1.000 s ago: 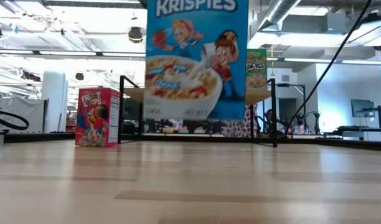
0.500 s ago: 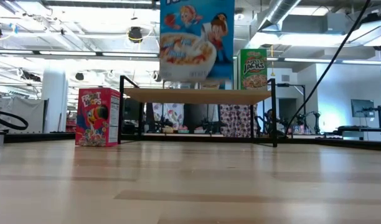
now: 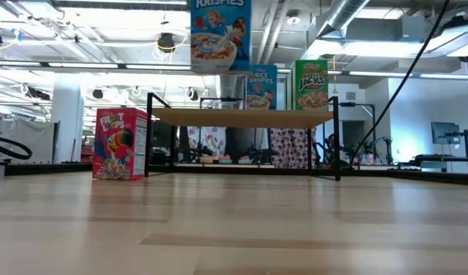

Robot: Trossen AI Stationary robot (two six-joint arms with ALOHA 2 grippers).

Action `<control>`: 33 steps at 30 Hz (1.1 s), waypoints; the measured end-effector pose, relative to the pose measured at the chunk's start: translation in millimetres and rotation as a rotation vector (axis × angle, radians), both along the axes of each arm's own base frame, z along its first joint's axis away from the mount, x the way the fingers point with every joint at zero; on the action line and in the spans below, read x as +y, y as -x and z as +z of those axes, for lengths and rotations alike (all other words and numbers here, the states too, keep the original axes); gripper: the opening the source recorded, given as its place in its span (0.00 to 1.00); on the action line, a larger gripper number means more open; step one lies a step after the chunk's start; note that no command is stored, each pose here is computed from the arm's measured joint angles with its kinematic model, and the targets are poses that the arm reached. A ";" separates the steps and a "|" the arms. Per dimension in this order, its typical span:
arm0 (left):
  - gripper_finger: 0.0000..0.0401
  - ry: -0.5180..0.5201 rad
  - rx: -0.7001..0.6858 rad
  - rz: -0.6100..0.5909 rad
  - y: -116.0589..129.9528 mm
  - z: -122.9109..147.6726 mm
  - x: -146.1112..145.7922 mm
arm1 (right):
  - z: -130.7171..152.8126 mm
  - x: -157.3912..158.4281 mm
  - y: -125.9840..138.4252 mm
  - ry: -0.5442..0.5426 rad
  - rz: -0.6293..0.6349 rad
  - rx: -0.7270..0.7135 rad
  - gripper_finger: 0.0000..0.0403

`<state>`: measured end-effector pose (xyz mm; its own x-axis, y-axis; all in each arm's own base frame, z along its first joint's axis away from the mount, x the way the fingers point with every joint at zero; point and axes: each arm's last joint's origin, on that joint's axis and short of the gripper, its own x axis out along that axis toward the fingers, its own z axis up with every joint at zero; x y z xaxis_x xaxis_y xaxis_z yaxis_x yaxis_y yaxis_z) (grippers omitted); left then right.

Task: Stack cereal on shelf
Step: Put the blue cereal box on the shelf aligned with the other blue cereal box

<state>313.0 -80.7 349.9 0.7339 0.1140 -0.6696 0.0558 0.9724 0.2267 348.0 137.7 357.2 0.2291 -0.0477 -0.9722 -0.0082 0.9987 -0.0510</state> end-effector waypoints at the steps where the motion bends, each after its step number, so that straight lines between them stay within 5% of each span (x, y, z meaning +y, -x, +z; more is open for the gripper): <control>1: 0.45 -0.006 0.006 0.001 2.1 1.3 2.4 | -2.2 -1.4 -2.3 0.002 -0.007 0.006 0.65; 15: 0.45 0.029 -0.047 -0.040 24.9 24.8 9.5 | -4.3 -5.0 -13.3 -0.027 -0.049 -0.051 0.65; 33: 0.45 0.065 -0.028 -0.022 26.4 23.3 9.5 | -7.6 -9.7 -16.0 -0.004 -0.012 -0.028 0.65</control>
<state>286.6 -71.2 373.3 0.7543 0.0547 -0.6542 0.0721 0.9836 0.1653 363.9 128.1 349.6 0.2561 -0.0473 -0.9655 0.0056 0.9989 -0.0474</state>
